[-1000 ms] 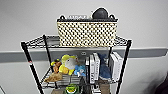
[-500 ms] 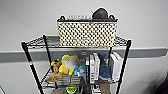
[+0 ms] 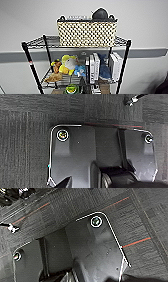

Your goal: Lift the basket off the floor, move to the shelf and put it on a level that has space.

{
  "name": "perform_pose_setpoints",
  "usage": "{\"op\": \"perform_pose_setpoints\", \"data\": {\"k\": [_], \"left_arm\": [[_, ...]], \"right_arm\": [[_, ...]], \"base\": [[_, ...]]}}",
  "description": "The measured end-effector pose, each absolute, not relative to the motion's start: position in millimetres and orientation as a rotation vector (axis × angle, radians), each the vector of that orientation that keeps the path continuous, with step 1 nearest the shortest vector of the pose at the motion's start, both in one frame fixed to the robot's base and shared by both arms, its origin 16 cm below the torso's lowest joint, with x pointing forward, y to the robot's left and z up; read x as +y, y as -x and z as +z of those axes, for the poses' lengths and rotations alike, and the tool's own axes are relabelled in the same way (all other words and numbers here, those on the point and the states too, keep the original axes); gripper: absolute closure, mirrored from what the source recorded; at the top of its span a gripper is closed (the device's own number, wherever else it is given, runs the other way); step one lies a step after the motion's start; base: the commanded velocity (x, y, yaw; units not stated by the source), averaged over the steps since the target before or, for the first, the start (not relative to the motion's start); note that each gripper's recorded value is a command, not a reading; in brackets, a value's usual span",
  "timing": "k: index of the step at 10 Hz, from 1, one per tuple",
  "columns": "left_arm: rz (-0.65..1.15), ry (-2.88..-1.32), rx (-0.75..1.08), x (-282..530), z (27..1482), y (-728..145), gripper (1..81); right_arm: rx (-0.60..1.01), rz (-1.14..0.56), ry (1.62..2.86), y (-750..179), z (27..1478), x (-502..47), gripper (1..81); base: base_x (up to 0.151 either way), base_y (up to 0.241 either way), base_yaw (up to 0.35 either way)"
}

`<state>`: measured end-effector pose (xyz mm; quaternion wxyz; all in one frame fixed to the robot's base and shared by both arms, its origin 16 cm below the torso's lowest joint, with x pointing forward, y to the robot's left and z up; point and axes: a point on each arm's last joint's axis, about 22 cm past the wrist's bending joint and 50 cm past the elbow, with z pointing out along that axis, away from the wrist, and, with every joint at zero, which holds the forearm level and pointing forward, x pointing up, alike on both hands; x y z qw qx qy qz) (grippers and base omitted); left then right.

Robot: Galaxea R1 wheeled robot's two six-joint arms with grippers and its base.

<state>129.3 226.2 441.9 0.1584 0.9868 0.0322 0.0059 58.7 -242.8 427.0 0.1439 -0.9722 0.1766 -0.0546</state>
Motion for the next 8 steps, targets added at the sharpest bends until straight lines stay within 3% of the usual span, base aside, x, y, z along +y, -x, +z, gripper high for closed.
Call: {"op": "perform_pose_setpoints", "data": {"k": [8], "left_arm": [[0.044,-2.880,0.066,210.6,425.7,-97.2,1.0]], "right_arm": [[0.432,-0.231,2.822,-24.1,419.4,-193.7,1.0]], "base": [[0.000,0.000,0.000]]}}
